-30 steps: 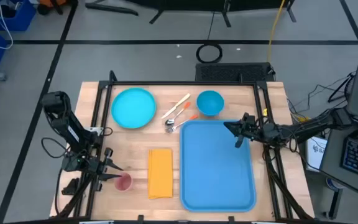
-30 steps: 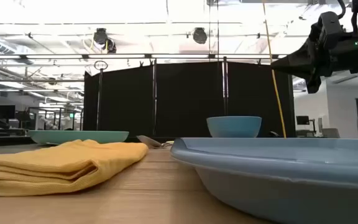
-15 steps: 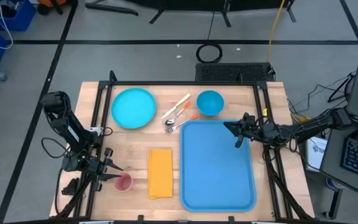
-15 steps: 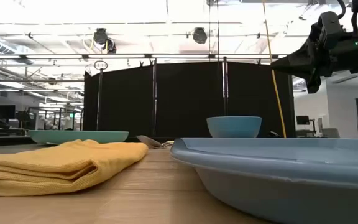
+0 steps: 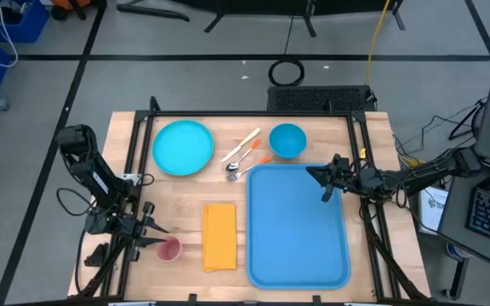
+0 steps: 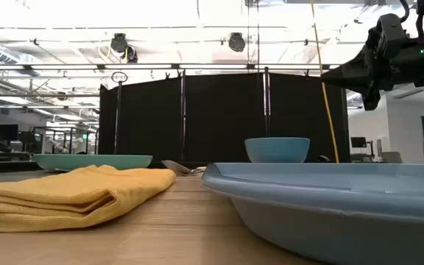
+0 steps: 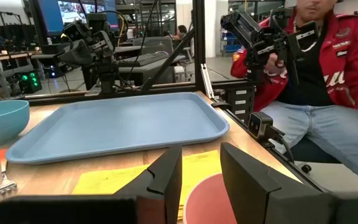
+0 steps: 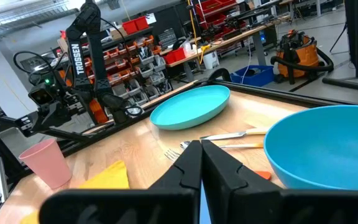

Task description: Set up tray

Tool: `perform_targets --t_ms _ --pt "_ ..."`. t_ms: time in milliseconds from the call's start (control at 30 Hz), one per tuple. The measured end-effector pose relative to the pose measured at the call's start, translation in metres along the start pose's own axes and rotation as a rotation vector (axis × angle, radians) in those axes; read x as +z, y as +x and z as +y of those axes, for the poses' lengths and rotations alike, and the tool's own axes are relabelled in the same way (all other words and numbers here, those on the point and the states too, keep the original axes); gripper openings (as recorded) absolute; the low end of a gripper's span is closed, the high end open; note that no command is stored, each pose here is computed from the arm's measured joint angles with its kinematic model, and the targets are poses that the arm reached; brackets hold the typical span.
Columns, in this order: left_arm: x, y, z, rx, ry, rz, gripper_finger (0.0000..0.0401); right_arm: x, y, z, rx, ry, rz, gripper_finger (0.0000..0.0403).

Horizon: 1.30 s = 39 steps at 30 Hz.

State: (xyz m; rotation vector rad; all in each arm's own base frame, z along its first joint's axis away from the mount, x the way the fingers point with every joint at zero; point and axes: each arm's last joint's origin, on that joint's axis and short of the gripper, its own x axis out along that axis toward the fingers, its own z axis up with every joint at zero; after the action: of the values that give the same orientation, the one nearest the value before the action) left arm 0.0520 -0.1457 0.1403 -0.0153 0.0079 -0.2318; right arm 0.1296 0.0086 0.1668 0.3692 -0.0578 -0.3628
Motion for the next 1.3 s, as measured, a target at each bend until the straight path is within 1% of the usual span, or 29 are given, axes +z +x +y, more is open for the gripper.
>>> perform_targets --t_ms 1100,1200,1300 --pt "0.0000 0.0000 0.0000 0.000 0.000 0.000 0.0113 0.0004 0.0000 0.0002 0.001 0.006 -0.003 0.0000" --pt "0.0003 0.0000 0.0000 0.001 -0.027 -0.001 0.0113 0.0005 0.0000 0.0002 0.002 0.007 -0.005 0.0000" --pt "-0.0001 0.0001 0.0002 0.008 0.022 0.001 0.0113 0.0007 0.0000 0.0004 0.004 0.008 -0.006 0.0000"
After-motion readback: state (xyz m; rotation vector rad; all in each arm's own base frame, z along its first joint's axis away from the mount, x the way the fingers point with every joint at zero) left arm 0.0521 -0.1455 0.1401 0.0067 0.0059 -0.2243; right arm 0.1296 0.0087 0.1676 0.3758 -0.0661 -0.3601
